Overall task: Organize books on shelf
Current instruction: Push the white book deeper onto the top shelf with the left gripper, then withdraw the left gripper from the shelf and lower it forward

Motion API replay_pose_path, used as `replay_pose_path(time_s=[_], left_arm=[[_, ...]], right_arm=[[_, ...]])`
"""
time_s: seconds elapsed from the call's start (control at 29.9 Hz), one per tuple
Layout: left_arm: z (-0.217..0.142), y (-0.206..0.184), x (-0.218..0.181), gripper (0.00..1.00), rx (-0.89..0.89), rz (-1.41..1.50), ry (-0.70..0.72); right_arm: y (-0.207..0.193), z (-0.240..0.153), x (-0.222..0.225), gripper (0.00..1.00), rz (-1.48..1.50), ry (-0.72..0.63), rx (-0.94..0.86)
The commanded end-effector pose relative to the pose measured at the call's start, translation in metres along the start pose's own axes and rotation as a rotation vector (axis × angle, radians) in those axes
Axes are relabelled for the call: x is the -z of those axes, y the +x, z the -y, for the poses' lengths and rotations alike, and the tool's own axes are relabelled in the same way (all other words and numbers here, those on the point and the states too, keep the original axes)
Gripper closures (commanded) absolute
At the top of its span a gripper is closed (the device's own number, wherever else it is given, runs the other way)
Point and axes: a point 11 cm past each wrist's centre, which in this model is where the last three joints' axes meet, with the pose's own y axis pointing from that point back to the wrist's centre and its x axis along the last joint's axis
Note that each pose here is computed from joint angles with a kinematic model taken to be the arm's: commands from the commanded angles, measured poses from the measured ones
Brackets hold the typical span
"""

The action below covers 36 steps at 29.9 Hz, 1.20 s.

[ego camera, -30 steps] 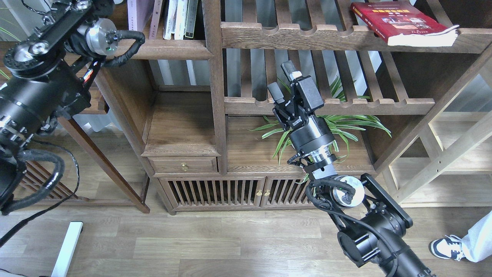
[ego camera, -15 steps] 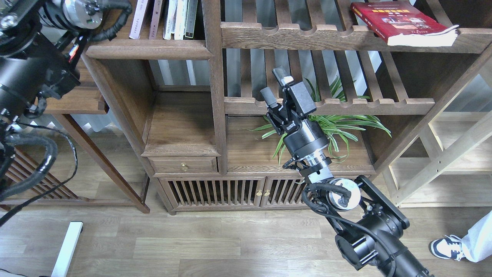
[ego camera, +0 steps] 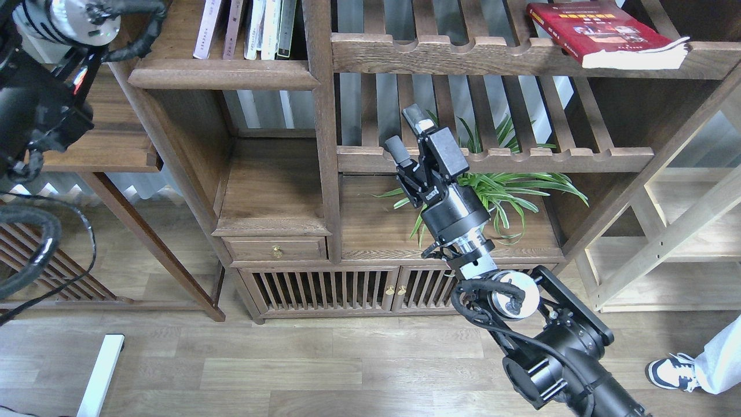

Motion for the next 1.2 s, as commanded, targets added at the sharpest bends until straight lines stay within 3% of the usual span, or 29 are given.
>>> replay_pose_path(time_s=[0.0, 0.6, 0.9, 1.17], left_arm=[[-0.014, 0.0, 0.006, 0.6, 0.04, -0.042, 0.003], [-0.051, -0.052, -0.042, 0.54, 0.368, -0.325, -0.175], [-0.09, -0.086, -0.016, 0.53, 0.438, -0.465, -0.171], [-0.102, -0.116, 0.018, 0.52, 0.49, -0.612, -0.149]], right_arm=[[0.0, 0.0, 0.002, 0.01, -0.001, 0.008, 0.002], [-0.013, 0.006, 0.02, 0.01, -0.015, 0.055, 0.062], [-0.017, 0.012, 0.022, 0.02, -0.021, 0.055, 0.058], [-0.026, 0.011, 0.06, 0.02, -0.039, 0.168, 0.068]])
